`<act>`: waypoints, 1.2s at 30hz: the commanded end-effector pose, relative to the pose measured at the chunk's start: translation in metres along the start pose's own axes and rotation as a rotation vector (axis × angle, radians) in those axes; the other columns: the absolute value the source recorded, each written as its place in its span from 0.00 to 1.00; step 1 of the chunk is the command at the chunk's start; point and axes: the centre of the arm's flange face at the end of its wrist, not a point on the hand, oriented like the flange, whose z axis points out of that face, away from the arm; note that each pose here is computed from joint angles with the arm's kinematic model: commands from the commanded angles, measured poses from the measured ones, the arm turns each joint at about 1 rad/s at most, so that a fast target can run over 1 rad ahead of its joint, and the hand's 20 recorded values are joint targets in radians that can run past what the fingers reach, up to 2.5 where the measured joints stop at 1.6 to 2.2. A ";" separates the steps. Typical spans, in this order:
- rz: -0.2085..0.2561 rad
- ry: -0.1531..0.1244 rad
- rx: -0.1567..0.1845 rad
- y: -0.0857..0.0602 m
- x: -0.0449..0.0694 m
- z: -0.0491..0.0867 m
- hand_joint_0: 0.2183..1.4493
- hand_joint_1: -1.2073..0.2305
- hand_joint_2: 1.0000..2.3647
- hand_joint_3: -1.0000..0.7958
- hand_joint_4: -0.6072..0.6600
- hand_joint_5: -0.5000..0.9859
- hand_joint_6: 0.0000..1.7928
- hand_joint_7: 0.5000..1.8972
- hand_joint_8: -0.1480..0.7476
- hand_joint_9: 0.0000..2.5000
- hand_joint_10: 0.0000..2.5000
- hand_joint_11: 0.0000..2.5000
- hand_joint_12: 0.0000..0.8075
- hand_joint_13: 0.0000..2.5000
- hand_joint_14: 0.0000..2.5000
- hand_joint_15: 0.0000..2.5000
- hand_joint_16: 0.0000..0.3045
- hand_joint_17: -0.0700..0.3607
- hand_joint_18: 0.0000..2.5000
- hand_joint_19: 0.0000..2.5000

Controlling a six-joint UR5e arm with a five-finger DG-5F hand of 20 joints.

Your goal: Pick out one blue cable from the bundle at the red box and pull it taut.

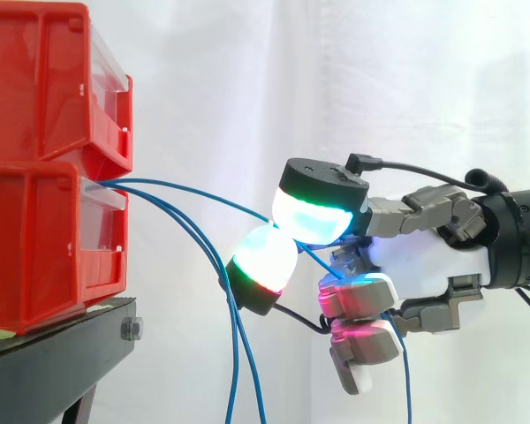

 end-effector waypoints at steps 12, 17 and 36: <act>0.017 0.009 0.002 -0.001 -0.001 0.000 0.49 0.34 0.00 0.32 0.28 0.21 0.57 0.30 0.44 0.54 0.00 0.51 0.42 0.50 0.01 0.41 0.14 0.39 0.36 0.35; 0.059 0.004 0.000 -0.002 -0.006 -0.001 0.49 0.34 0.00 0.32 0.29 0.21 0.57 0.29 0.44 0.54 0.00 0.51 0.42 0.50 0.01 0.41 0.14 0.39 0.36 0.35; 0.071 0.004 0.012 -0.017 -0.005 -0.005 0.50 0.34 0.01 0.34 0.28 0.22 0.57 0.28 0.45 0.56 0.18 0.54 0.33 0.60 0.06 0.61 0.12 0.35 0.37 0.36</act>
